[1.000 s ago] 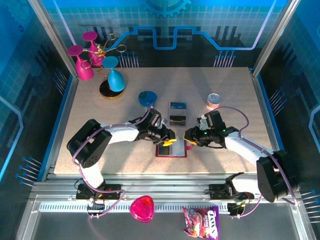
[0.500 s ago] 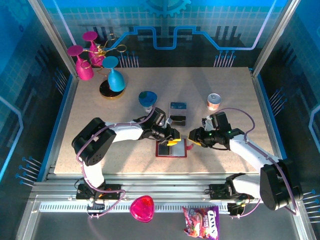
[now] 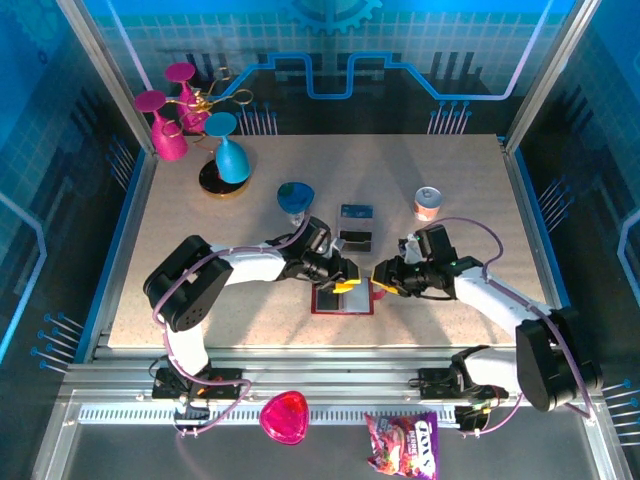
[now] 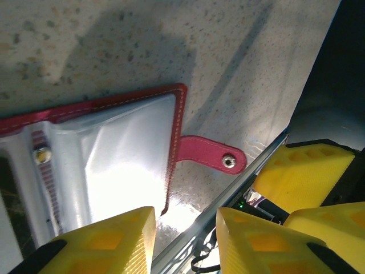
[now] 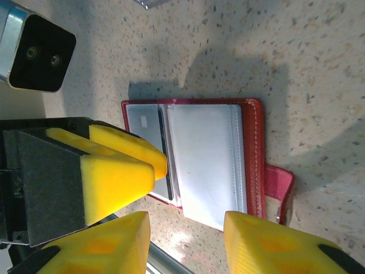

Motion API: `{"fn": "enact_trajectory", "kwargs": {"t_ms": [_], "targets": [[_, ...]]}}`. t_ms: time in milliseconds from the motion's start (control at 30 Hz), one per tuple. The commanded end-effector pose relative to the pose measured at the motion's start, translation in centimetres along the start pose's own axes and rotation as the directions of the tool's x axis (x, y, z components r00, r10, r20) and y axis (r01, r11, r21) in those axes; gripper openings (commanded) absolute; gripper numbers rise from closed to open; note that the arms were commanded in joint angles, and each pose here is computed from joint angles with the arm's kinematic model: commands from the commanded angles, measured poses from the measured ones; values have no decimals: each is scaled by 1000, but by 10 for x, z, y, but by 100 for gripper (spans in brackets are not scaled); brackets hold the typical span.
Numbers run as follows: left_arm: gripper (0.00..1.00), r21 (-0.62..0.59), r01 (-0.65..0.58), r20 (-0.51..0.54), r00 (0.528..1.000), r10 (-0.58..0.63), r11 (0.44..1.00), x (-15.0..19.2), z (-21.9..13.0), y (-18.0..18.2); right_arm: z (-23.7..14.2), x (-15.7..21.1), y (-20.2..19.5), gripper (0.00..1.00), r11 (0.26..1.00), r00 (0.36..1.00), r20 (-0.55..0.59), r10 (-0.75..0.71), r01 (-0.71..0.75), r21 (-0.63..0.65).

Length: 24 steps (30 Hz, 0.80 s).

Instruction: Take the credit cards out of the card holder

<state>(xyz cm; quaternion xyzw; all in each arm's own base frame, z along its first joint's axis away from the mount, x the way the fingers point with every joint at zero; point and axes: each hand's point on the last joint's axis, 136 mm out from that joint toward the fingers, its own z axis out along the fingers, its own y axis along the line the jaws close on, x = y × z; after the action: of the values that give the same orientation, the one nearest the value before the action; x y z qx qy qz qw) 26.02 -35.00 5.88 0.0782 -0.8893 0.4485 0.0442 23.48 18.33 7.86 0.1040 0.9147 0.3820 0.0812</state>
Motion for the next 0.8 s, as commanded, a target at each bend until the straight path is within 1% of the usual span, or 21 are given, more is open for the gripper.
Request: {"fn": "enact_trajectory", "kwargs": {"t_ms": [0, 400, 567, 767], "targets": [[34, -2, 31, 7, 999, -31, 1000, 1, -5, 7, 9, 4, 12, 39, 1000, 999, -36, -14, 13, -24], [33, -38, 71, 77, 995, -68, 997, 0, -29, 39, 43, 14, 34, 38, 998, 990, -122, -65, 64, -15], [32, -63, 70, 98, 993, -63, 996, 1, -37, 46, 56, 16, 43, 38, 997, 985, -153, -83, 81, -17], [32, -65, 75, 113, 991, -67, 995, 1, -45, 51, 67, 20, 53, 37, 995, 978, -181, -102, 101, -18]]}}
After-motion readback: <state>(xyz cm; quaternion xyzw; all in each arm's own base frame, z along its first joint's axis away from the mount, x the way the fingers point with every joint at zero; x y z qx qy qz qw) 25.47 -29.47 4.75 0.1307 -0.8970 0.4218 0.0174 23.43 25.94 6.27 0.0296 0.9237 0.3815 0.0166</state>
